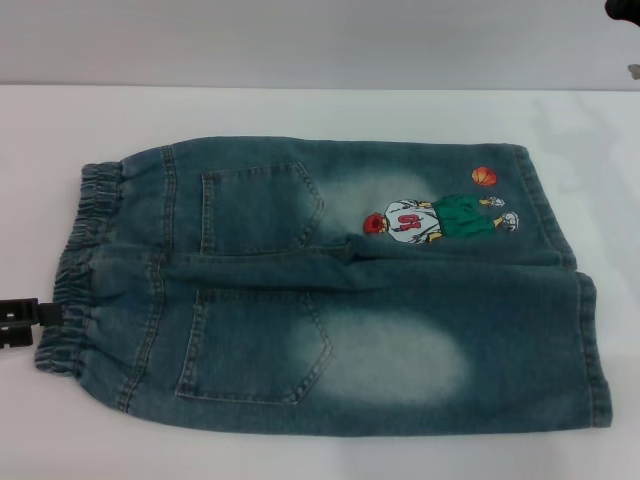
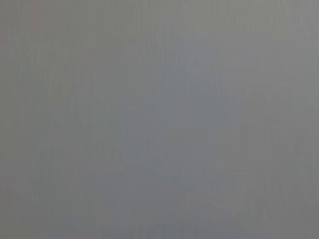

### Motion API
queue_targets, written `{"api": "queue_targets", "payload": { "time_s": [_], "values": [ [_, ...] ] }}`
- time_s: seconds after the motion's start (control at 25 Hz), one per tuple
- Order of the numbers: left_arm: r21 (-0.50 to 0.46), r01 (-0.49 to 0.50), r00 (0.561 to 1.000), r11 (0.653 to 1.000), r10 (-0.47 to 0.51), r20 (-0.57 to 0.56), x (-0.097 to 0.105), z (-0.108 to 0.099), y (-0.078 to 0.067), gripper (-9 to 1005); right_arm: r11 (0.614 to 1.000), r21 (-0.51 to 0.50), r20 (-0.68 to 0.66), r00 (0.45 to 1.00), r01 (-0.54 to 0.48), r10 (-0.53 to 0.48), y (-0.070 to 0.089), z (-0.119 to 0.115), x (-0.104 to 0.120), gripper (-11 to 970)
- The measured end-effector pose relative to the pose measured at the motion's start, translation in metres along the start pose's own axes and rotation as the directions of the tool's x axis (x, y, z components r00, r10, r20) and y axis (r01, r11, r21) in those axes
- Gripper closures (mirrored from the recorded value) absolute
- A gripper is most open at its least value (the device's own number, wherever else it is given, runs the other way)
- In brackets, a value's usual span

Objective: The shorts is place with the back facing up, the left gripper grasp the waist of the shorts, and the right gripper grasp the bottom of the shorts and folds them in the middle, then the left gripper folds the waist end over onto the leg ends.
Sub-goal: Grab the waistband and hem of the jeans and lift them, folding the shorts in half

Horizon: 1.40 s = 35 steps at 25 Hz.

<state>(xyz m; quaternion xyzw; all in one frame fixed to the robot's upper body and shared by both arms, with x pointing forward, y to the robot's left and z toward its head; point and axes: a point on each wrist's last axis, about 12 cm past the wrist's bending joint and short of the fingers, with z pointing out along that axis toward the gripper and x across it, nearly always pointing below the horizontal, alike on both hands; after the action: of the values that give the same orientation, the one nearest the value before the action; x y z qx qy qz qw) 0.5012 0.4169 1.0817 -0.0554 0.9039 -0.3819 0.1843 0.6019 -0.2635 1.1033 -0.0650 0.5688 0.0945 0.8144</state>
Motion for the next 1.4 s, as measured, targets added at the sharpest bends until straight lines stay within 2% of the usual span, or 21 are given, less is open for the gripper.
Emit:
{"api": "queue_targets", "payload": {
  "time_s": [1.04,1.4],
  "values": [
    [-0.013,0.003,1.000,1.000,-0.004,-0.030,0.003,0.005,0.000,287,1.000,0.003,0.001,1.000,0.000,0.000,0.000,0.000,0.000,411],
    [0.034,-0.018,0.998,0.999,0.020,-0.056,-0.001,0.010,-0.010,290,1.000,0.003,0.001,1.000,0.000,0.000,0.000,0.000,0.000,412]
  ]
}}
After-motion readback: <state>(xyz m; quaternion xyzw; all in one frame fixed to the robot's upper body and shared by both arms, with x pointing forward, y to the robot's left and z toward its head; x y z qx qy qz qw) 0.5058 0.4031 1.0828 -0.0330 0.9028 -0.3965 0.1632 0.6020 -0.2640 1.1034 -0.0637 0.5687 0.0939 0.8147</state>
